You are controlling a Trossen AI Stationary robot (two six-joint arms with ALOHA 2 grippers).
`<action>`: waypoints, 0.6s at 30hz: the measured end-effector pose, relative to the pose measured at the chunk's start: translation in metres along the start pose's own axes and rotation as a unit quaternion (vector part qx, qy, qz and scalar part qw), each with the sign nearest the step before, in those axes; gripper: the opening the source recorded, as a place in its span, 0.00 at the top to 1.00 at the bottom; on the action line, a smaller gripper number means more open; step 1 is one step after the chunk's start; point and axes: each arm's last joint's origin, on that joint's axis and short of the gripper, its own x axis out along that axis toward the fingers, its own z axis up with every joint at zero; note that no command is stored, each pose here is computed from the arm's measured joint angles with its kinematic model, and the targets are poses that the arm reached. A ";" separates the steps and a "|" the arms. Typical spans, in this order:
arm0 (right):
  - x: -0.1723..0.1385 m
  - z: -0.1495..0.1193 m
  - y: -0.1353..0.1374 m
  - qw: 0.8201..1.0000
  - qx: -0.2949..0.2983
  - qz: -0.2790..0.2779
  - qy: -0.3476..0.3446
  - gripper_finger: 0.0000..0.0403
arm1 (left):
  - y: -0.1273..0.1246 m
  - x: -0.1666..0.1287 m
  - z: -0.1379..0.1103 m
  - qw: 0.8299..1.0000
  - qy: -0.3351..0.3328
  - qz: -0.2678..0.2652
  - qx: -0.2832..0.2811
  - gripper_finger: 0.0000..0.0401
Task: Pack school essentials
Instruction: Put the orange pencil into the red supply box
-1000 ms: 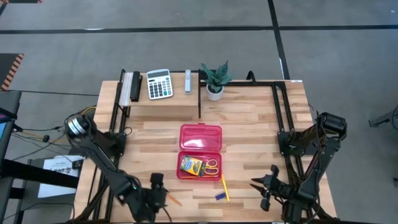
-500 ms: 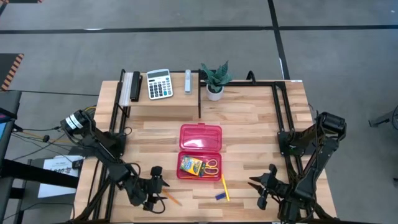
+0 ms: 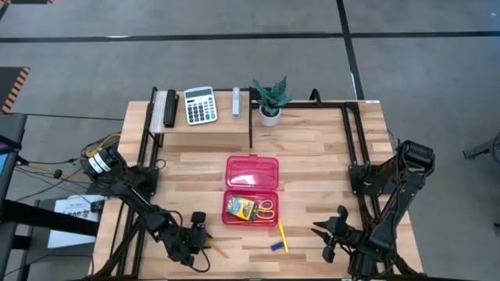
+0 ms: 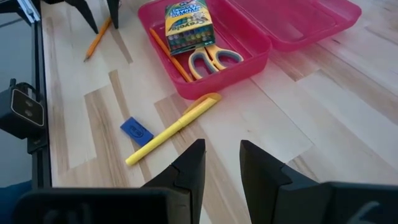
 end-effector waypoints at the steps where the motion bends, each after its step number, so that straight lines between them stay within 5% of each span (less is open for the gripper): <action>1: 0.000 0.000 0.000 1.000 0.000 0.000 0.000 0.73 | 0.000 0.000 0.000 1.000 0.002 0.000 0.003 0.72; 5: 0.000 0.000 0.000 1.000 0.000 0.000 0.000 0.73 | 0.000 0.001 -0.001 1.000 0.018 -0.017 0.007 0.96; 13: 0.000 0.000 0.000 1.000 -0.002 0.000 0.000 0.73 | 0.000 -0.001 0.007 0.999 -0.028 -0.015 -0.014 0.99; 18: 0.000 0.000 0.000 1.000 -0.008 -0.001 0.000 0.73 | -0.001 -0.010 0.037 0.996 -0.083 -0.004 -0.045 1.00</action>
